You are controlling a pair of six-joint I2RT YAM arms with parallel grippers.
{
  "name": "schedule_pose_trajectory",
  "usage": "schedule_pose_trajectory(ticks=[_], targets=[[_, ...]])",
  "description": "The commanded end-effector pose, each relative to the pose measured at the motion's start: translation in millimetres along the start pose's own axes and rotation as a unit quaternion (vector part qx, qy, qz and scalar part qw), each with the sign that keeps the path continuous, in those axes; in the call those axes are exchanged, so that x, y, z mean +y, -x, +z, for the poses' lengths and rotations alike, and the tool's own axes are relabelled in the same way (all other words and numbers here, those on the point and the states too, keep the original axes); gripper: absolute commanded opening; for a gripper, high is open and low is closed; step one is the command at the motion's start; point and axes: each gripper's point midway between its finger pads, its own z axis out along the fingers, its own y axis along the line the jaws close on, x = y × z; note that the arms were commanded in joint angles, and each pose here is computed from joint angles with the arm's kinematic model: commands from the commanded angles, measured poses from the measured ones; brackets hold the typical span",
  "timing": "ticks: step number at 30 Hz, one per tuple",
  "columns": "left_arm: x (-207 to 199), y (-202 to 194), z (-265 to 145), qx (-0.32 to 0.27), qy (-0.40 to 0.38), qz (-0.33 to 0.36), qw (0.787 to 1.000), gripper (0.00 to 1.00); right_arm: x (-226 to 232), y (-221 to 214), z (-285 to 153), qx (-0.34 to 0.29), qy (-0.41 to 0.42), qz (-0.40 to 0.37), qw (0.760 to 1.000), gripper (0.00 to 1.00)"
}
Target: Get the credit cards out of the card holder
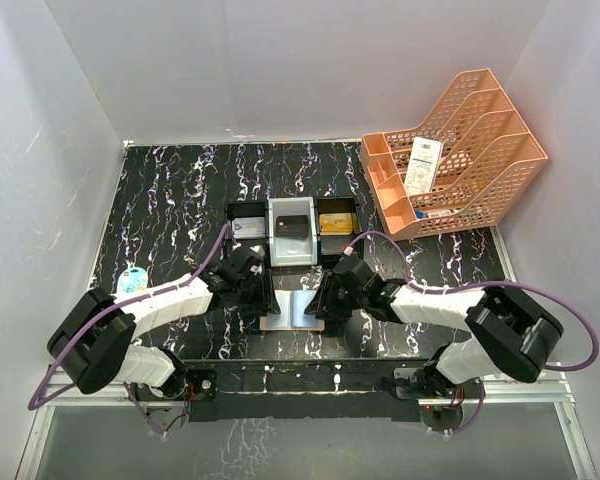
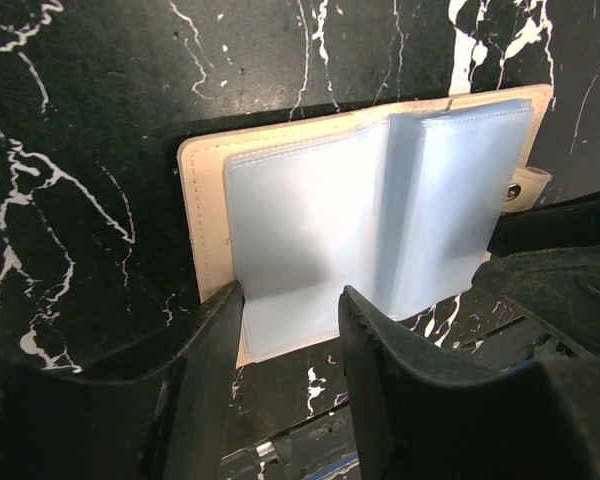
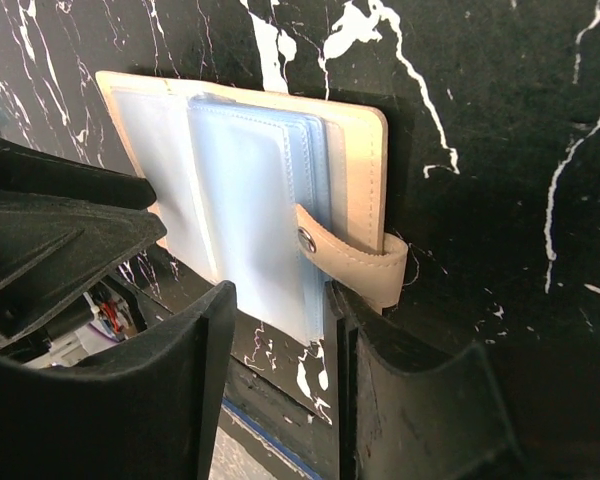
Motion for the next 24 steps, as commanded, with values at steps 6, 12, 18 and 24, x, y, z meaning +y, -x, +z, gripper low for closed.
schedule_pose_trajectory(ticks=[6,12,18,24], targets=[[24.5,-22.1,16.4,0.026,0.059,-0.003,0.998,0.37,-1.0,18.2,-15.1,-0.037,-0.043,-0.041,0.998,0.40],[29.2,-25.7,18.9,0.026,0.063,-0.007,0.998,0.35,-5.6,18.6,-15.9,-0.036,-0.057,-0.042,0.997,0.40],[13.1,-22.1,18.0,0.022,0.023,0.000,0.999,0.34,-9.1,9.0,-6.7,-0.013,-0.050,-0.039,0.998,0.37],[-14.6,-21.8,19.2,0.025,-0.041,0.011,0.999,0.33,0.7,3.9,1.1,0.000,-0.023,-0.043,0.999,0.26]])
